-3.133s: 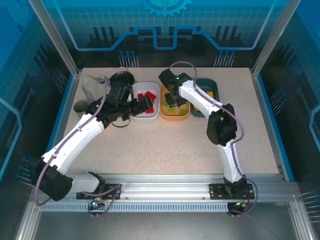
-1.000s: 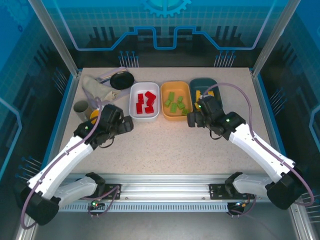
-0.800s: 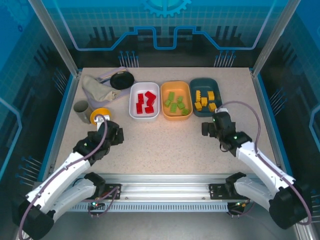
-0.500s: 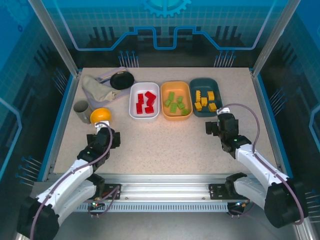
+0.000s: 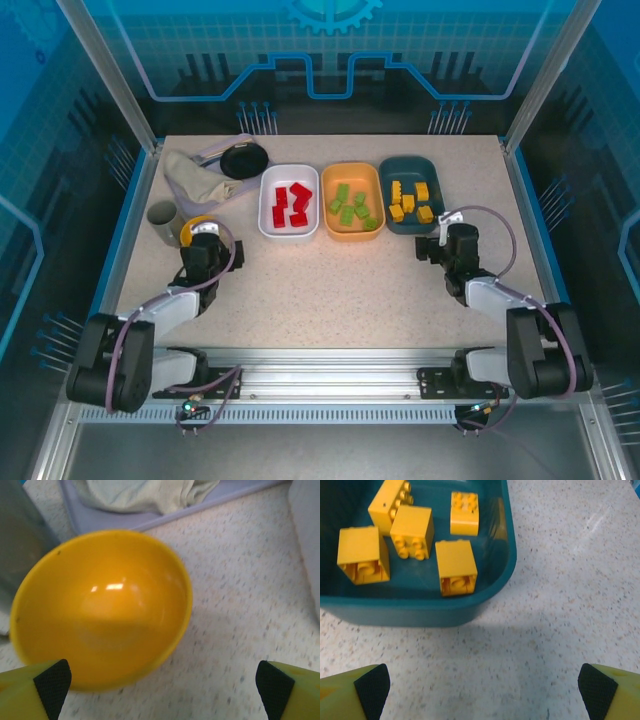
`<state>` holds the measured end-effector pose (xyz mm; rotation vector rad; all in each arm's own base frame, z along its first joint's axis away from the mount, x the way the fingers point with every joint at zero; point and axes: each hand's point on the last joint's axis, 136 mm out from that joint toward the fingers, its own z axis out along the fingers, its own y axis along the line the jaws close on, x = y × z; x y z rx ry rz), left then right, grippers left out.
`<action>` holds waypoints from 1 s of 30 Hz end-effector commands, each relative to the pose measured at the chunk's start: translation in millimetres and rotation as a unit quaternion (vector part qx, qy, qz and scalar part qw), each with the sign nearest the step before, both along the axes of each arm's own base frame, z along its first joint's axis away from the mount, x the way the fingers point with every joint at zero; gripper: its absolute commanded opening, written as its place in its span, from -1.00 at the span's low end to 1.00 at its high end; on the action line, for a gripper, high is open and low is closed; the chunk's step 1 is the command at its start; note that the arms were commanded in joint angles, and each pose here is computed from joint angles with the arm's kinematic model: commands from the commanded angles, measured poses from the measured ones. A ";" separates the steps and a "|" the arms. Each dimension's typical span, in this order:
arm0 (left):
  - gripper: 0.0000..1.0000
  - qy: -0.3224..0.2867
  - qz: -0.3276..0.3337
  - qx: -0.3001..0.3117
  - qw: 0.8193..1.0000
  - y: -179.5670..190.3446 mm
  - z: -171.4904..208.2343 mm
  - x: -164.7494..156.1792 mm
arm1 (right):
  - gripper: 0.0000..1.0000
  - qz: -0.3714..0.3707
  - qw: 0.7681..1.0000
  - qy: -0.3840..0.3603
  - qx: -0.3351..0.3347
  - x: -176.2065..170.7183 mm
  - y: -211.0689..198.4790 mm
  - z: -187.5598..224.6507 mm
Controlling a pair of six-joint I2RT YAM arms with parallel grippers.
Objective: Sort the legos into containers by color
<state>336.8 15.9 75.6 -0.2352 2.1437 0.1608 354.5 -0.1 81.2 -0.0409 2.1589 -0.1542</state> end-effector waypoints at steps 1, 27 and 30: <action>0.98 -0.092 -0.022 -0.032 0.995 -7.8 38.8 38.1 | 1.00 0.011 0.996 -0.080 0.024 29.8 1.0 34.6; 0.98 -0.108 -0.032 -0.030 0.993 0.0 16.0 56.2 | 1.00 0.034 0.994 -0.103 0.030 40.9 15.6 14.5; 0.98 -0.107 -0.031 -0.030 0.993 0.1 15.5 55.9 | 1.00 0.035 0.994 -0.102 0.029 41.1 15.9 14.0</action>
